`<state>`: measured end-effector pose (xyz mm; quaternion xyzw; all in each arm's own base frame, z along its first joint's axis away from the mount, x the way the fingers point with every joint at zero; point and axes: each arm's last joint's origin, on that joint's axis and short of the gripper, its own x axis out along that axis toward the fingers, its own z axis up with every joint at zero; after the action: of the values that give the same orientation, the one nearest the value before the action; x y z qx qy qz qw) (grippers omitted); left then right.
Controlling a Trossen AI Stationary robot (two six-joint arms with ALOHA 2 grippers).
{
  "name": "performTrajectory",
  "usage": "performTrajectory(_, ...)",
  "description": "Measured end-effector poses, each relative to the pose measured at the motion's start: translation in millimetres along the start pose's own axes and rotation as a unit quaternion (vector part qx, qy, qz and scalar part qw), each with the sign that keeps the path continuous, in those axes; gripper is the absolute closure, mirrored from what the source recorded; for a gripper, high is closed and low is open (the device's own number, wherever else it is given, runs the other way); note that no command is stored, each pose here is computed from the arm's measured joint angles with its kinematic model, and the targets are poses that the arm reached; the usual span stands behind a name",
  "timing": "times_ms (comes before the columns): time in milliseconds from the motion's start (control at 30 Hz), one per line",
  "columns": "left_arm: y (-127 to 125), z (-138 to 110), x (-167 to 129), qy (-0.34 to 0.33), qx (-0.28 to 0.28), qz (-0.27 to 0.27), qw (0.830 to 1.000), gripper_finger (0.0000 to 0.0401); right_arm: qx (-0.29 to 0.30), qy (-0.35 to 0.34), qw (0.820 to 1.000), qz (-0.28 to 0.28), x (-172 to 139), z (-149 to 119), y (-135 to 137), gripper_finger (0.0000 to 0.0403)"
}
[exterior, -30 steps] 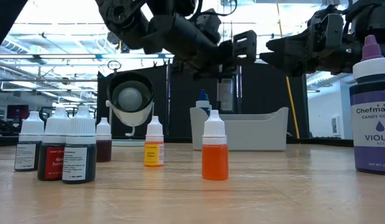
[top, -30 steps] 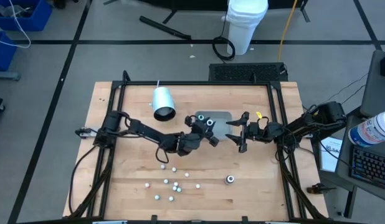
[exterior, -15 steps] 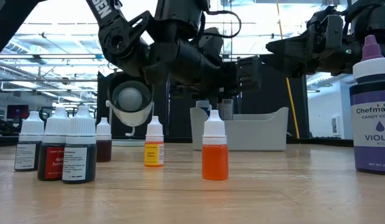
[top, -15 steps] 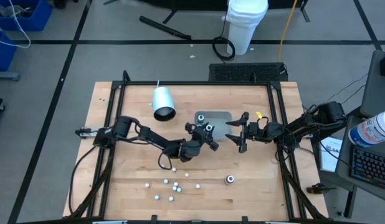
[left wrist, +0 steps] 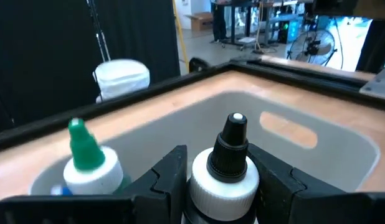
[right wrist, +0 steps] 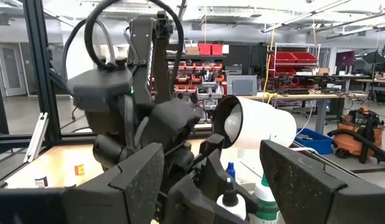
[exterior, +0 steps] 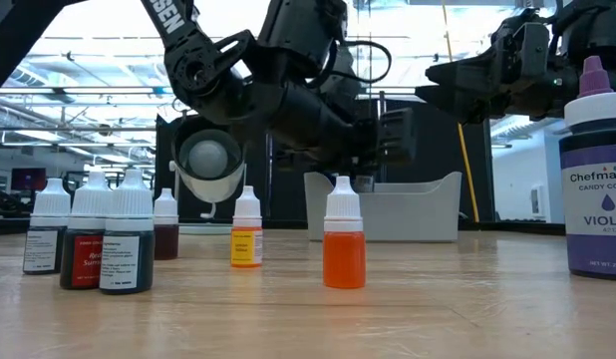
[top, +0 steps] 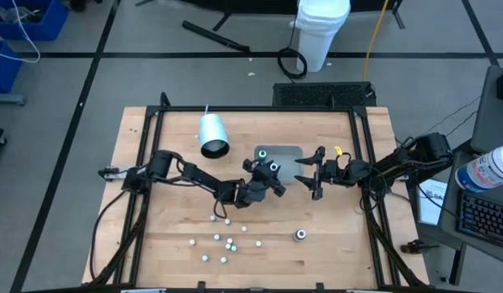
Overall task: Pick & Place food coloring
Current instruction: Put the black food coloring bottle into the gray bin
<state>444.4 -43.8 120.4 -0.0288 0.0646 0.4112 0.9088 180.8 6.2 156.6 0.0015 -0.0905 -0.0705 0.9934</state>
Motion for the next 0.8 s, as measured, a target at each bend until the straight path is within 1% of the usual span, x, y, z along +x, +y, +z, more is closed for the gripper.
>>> performTrajectory(67, 1, -1, 1, 0.003, -0.013, 0.0, 1.0, 0.0261, 0.0, 0.0, 1.0, 0.0, 0, 0, 0, 0.0149)
performTrajectory(233, 1, -1, 1, 0.003, -0.008, 0.001, 1.0, 0.0261, -0.003, 0.0, 1.0, 0.0, 0, 0, 0, 0.0149)
performTrajectory(333, 1, 1, 1, -0.003, -0.015, 0.006, 1.0, 0.0261, -0.003, -0.001, 1.0, -0.001, 0, 0, 0, 0.0149)
performTrajectory(467, -1, 4, -3, -0.022, -0.033, 0.027, 0.999, 0.0261, 0.001, -0.004, 1.0, -0.002, 0, 1, 0, 0.0149)
performTrajectory(633, -11, 18, -8, -0.042, -0.028, 0.075, 0.996, 0.0261, 0.003, -0.004, 1.0, -0.003, 0, 1, 0, 0.0149)
performTrajectory(800, -24, 36, -9, -0.049, -0.008, 0.081, 0.995, 0.0261, -0.001, -0.004, 1.0, -0.003, 0, 1, 0, 0.0149)
